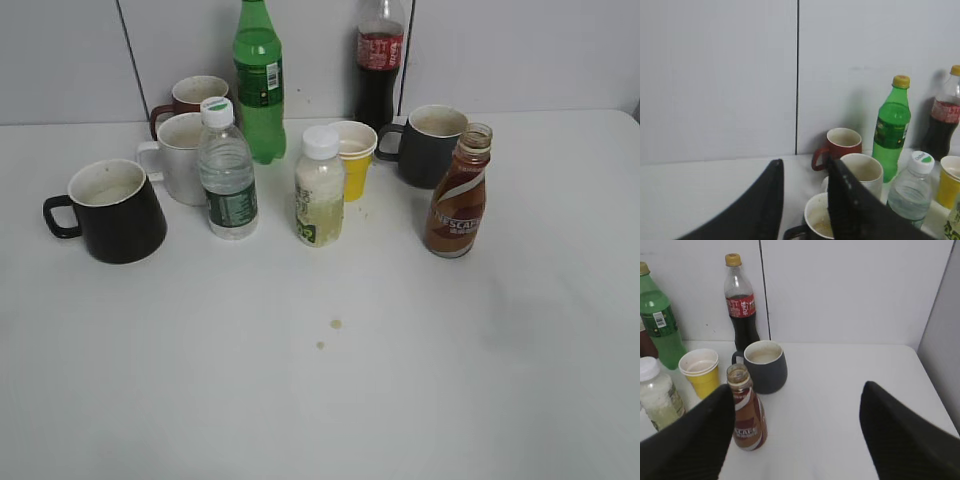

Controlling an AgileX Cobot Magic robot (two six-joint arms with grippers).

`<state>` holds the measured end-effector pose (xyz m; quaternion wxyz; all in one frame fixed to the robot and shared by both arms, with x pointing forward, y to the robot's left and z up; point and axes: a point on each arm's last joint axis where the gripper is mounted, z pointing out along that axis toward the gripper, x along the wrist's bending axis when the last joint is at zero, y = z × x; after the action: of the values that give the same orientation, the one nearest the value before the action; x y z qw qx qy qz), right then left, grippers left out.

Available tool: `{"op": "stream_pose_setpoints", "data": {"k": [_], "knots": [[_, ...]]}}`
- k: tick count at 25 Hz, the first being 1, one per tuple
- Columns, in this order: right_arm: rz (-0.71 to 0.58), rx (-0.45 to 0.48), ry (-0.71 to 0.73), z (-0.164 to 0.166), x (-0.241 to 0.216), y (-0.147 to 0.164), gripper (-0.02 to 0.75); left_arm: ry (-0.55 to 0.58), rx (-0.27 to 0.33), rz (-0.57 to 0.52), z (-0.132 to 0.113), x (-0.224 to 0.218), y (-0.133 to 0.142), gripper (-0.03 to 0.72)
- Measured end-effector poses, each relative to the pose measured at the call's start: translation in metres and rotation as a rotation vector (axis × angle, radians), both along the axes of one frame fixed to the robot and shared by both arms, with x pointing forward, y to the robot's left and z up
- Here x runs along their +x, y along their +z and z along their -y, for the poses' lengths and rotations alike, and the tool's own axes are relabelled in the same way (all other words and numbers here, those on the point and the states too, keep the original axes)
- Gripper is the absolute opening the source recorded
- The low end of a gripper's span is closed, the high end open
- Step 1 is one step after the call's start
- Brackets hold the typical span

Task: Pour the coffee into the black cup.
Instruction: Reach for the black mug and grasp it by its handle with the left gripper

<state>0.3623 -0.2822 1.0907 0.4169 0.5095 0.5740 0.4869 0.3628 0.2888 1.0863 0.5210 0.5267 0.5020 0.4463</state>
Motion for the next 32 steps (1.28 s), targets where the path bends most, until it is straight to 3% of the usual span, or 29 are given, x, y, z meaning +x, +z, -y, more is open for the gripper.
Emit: {"op": "stream_pose_setpoints", "data": {"k": [4, 7, 12, 20, 24, 25, 28, 32], "knots": [[0.025, 0.018, -0.007, -0.006, 0.040, -0.008, 0.583, 0.005, -0.072, -0.173, 0.007, 0.057, -0.038, 0.244], [0.006, 0.049, -0.020, -0.008, 0.063, -0.021, 0.583, 0.014, -0.070, -0.308, 0.010, 0.087, -0.075, 0.249], [-0.001, 0.022, 0.012, -0.019, 0.093, -0.044, 0.583, 0.015, -0.062, -0.403, 0.013, 0.113, -0.125, 0.253], [-0.003, -0.044, 0.139, -0.044, 0.107, -0.101, 0.583, -0.001, -0.096, -0.201, 0.012, 0.097, -0.175, 0.253], [-0.032, -0.080, 0.174, -0.045, 0.097, -0.135, 0.583, 0.057, -0.038, -0.258, 0.006, 0.099, -0.198, 0.270], [0.020, -0.077, 0.178, -0.045, 0.096, -0.138, 0.583, 0.061, -0.019, -0.262, 0.006, 0.102, -0.200, 0.283], [0.051, -0.078, 0.184, -0.045, 0.094, -0.152, 0.583, 0.063, 0.003, -0.255, 0.006, 0.112, -0.205, 0.359], [0.033, -0.077, 0.187, -0.046, 0.096, -0.169, 0.583, 0.065, 0.009, -0.257, 0.007, 0.127, -0.213, 0.519]]}}
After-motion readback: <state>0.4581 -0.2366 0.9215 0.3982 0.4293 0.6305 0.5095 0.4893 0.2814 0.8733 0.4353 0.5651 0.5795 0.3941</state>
